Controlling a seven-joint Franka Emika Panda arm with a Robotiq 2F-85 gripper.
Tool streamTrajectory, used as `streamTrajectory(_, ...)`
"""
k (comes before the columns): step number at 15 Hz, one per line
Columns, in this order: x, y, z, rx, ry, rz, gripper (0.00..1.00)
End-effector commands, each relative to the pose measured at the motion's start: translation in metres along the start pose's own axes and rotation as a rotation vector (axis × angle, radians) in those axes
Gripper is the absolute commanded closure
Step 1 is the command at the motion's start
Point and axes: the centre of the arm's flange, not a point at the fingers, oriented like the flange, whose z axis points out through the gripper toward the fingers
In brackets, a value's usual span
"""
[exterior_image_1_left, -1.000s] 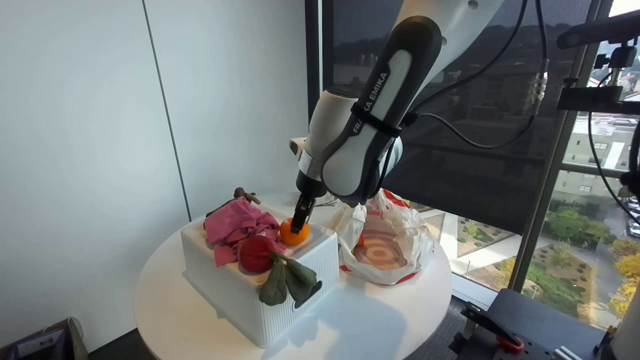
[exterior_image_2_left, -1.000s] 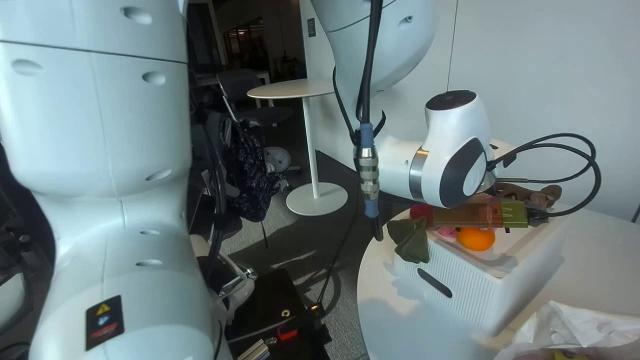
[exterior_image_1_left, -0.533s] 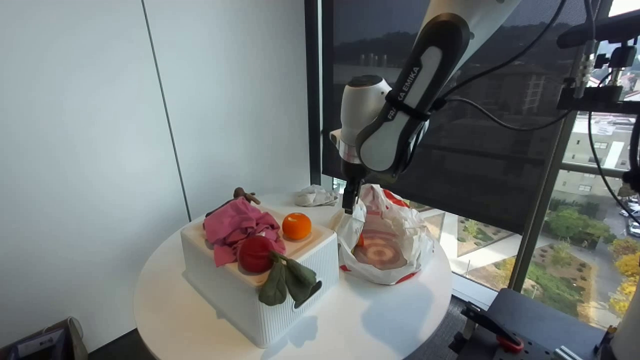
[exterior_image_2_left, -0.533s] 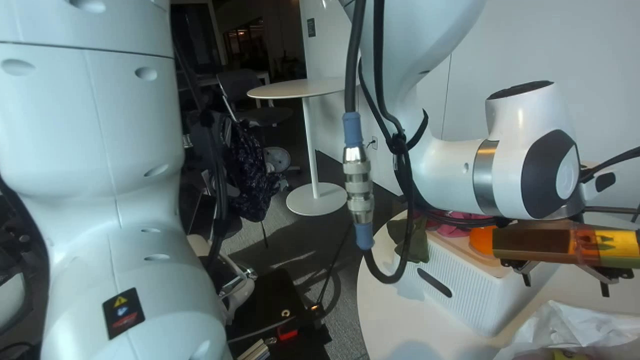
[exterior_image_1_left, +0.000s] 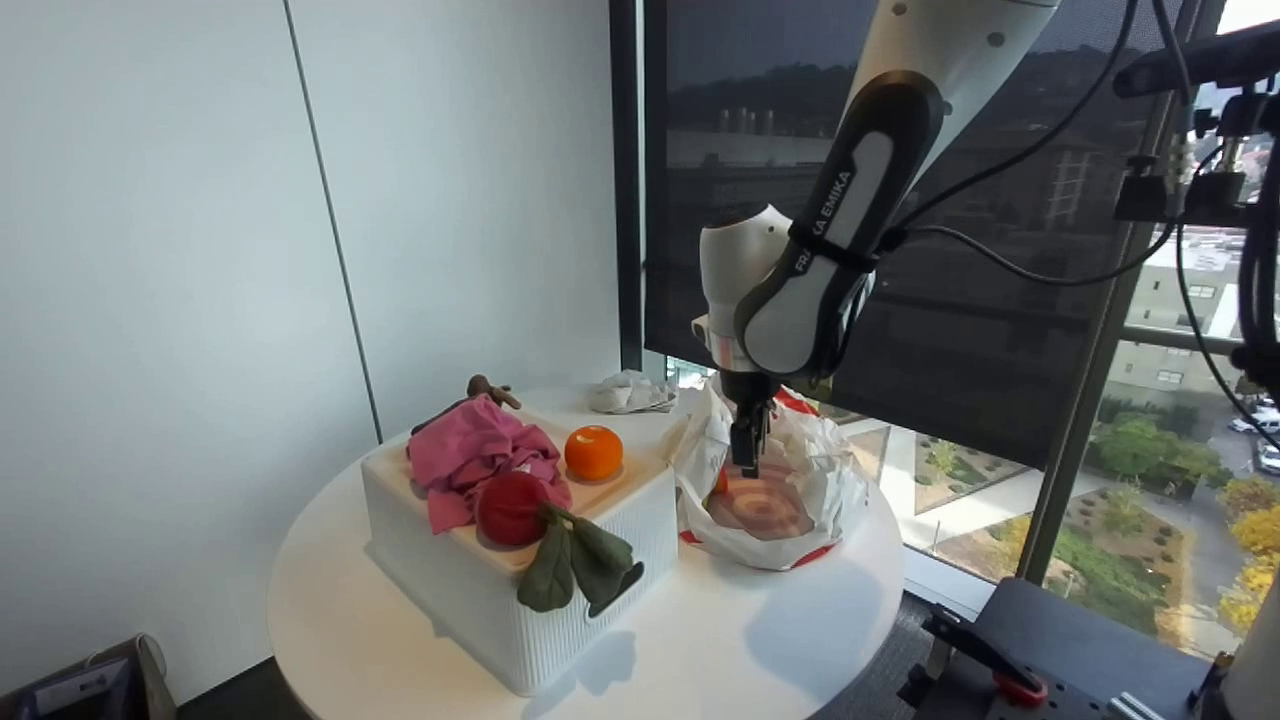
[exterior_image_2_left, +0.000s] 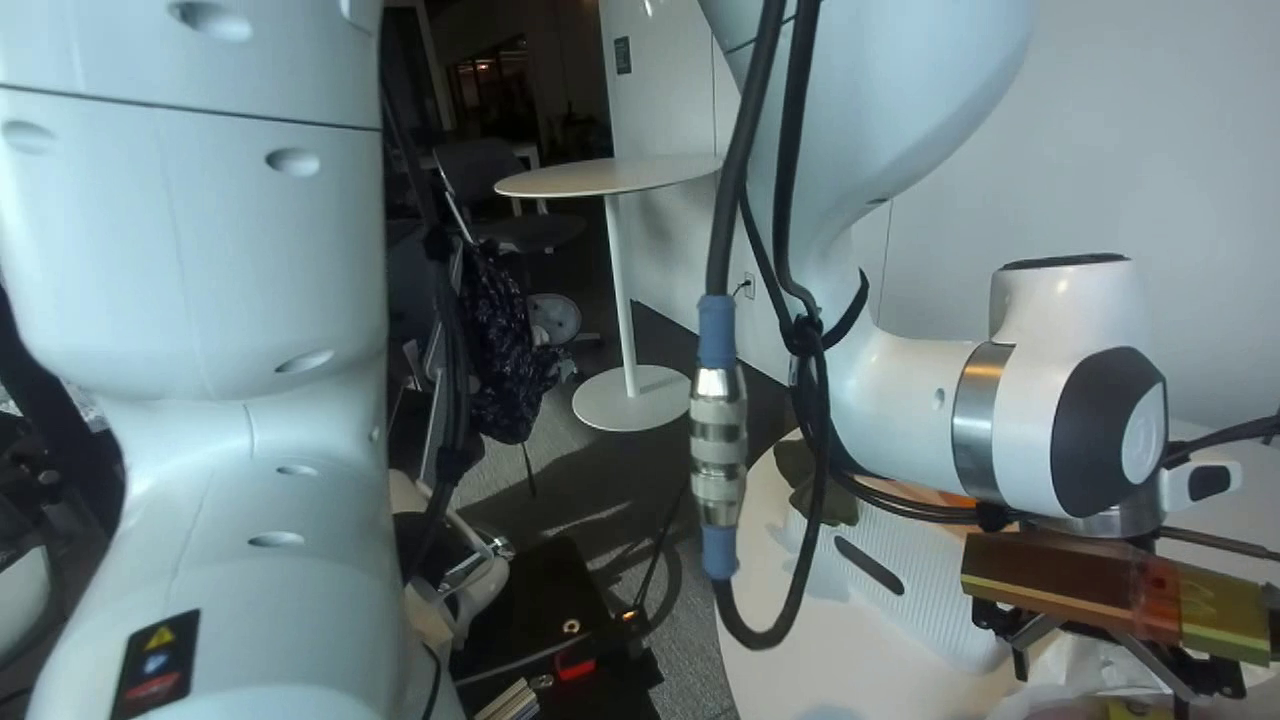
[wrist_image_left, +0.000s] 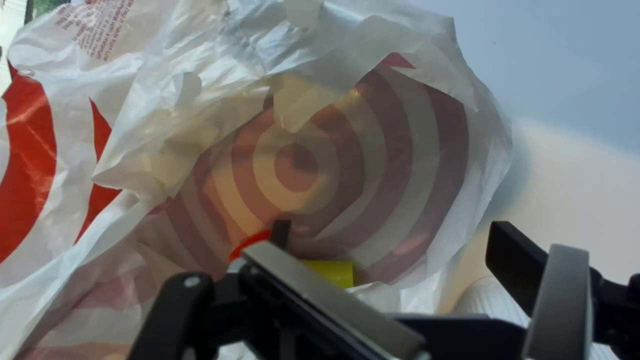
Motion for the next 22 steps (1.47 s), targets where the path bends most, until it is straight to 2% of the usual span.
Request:
streamTrajectory(1, 0.010, 0.013, 0.040, -0.017, 0.023, 0.013, 0.00)
streamTrajectory(7, 0.030, 0.033, 0.079, -0.002, 0.065, 0.005, 0.00)
streamTrajectory(11, 0.043, 0.041, 0.095, 0.022, 0.086, -0.043, 0.00)
streamTrajectory(17, 0.059, 0.050, 0.109, 0.061, 0.115, -0.210, 0.00)
streamTrajectory(22, 0.067, 0.067, 0.121, 0.050, 0.125, -0.349, 0.00)
